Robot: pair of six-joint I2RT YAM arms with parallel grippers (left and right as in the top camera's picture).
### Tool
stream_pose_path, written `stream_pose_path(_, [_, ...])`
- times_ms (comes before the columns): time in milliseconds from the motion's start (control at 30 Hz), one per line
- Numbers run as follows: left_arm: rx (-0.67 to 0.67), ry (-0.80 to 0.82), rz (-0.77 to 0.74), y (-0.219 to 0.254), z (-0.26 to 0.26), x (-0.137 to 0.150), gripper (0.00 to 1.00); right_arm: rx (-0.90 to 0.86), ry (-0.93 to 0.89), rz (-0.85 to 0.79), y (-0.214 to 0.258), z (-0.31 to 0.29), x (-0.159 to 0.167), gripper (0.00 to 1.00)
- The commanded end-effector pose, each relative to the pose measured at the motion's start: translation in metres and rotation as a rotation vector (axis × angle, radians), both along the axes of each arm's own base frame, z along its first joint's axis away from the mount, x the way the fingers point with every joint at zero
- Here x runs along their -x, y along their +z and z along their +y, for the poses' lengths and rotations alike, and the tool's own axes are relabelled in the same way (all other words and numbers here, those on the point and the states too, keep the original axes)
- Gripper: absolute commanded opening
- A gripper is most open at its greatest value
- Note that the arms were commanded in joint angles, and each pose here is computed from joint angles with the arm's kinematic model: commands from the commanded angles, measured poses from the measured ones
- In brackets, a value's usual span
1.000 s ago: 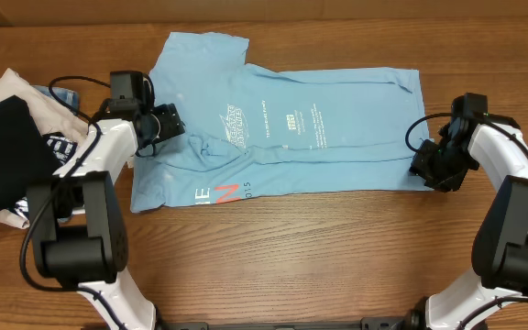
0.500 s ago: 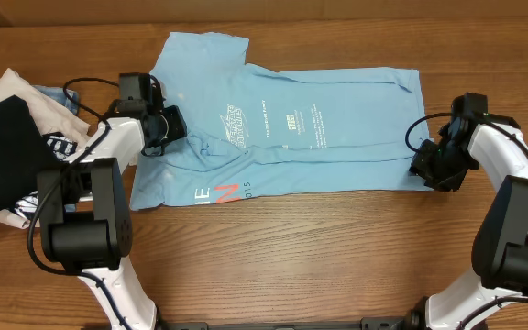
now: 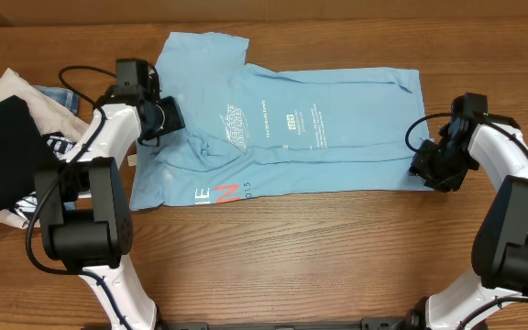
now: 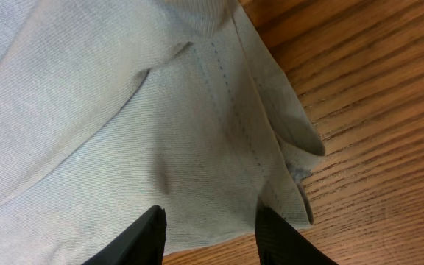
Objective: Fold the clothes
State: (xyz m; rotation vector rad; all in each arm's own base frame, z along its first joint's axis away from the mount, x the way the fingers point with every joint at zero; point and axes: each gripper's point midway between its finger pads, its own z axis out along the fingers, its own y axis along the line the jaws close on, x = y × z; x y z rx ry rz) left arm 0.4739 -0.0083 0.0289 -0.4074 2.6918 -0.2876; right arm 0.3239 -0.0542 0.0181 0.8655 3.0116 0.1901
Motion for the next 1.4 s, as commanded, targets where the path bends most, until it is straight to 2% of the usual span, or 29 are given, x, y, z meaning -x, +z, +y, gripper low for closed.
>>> stream_pose_path(0, [-0.032, 0.008, -0.026, 0.006, 0.005, -0.012, 0.52, -0.006, -0.002, 0.001, -0.002, 0.001, 0.000, 0.43])
stream_pose_path(300, [-0.042, -0.037, -0.005, -0.007, -0.005, -0.005, 0.56, -0.007, -0.002, 0.001, -0.002, 0.001, 0.000, 0.43])
stream_pose_path(633, [-0.042, -0.056, 0.027, -0.024, -0.014, -0.002, 0.54, -0.007, -0.002, 0.002, -0.002, 0.001, 0.000, 0.43])
stream_pose_path(667, [-0.043, -0.056, 0.030, -0.024, -0.014, -0.002, 0.52, -0.007, -0.002, 0.004, -0.002, 0.001, 0.001, 0.43])
stream_pose_path(767, [-0.043, -0.056, 0.036, -0.025, -0.014, 0.000, 0.36, -0.007, -0.002, 0.005, -0.002, 0.001, 0.001, 0.43])
stream_pose_path(800, [-0.043, -0.057, 0.040, -0.025, -0.014, 0.001, 0.24, -0.007, -0.002, 0.004, -0.002, 0.001, 0.001, 0.43])
stream_pose_path(833, [-0.043, -0.057, 0.043, -0.025, -0.014, 0.001, 0.18, -0.007, -0.002, 0.004, -0.002, 0.001, 0.001, 0.43])
stream_pose_path(867, [-0.043, -0.056, 0.046, -0.026, -0.014, 0.002, 0.04, -0.007, -0.002, 0.004, -0.002, 0.001, 0.001, 0.43])
stream_pose_path(967, [-0.052, -0.038, 0.042, -0.019, -0.007, 0.001, 0.04, -0.007, -0.002, 0.004, -0.002, 0.001, 0.001, 0.43])
stream_pose_path(1200, [-0.117, 0.080, -0.080, 0.043, 0.038, -0.011, 0.04, -0.007, -0.002, 0.001, -0.002, 0.001, 0.000, 0.43])
stream_pose_path(1367, [-0.121, 0.093, -0.087, 0.046, 0.044, -0.011, 0.06, -0.006, -0.002, 0.001, -0.002, 0.001, 0.000, 0.43])
